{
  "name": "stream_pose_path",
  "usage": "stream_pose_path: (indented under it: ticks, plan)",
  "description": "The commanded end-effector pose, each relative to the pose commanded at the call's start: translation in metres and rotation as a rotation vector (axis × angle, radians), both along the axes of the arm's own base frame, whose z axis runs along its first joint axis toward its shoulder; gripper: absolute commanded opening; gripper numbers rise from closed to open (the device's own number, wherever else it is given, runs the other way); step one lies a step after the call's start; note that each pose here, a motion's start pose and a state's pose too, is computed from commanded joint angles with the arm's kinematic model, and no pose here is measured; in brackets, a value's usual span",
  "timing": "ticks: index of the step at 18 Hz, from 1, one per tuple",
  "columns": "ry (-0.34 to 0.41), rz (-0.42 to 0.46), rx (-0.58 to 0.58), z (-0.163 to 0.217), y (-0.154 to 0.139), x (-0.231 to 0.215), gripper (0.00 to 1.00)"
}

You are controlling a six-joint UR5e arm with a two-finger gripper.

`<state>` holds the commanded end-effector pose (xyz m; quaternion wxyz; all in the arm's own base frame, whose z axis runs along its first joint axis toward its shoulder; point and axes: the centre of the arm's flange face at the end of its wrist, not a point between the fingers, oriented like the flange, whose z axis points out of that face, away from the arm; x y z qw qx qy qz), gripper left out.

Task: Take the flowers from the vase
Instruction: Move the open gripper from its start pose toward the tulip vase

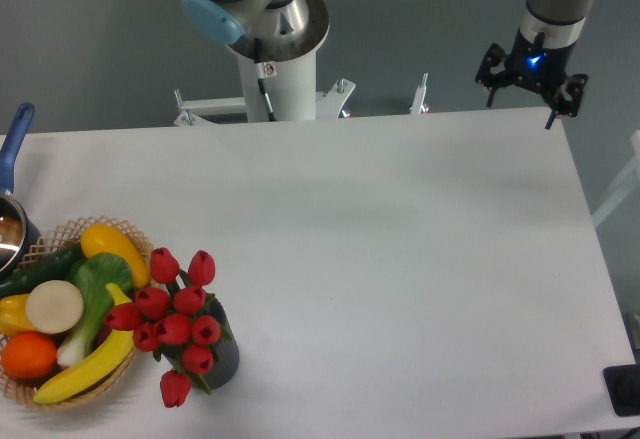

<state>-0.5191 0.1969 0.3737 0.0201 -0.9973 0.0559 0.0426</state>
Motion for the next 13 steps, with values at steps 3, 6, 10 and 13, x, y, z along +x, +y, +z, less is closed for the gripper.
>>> stream_pose_path:
  ticks: [3, 6, 10, 13]
  plan:
    - [-0.004, -0.004, -0.002, -0.001, 0.002, 0.003, 1.0]
    - [-0.034, -0.007, 0.005, -0.016, 0.002, 0.016, 1.0]
    - [-0.051, 0.014, 0.142, -0.016, 0.0, 0.045, 1.0]
    - [-0.042, 0.045, 0.263, -0.004, 0.003, 0.071, 1.0]
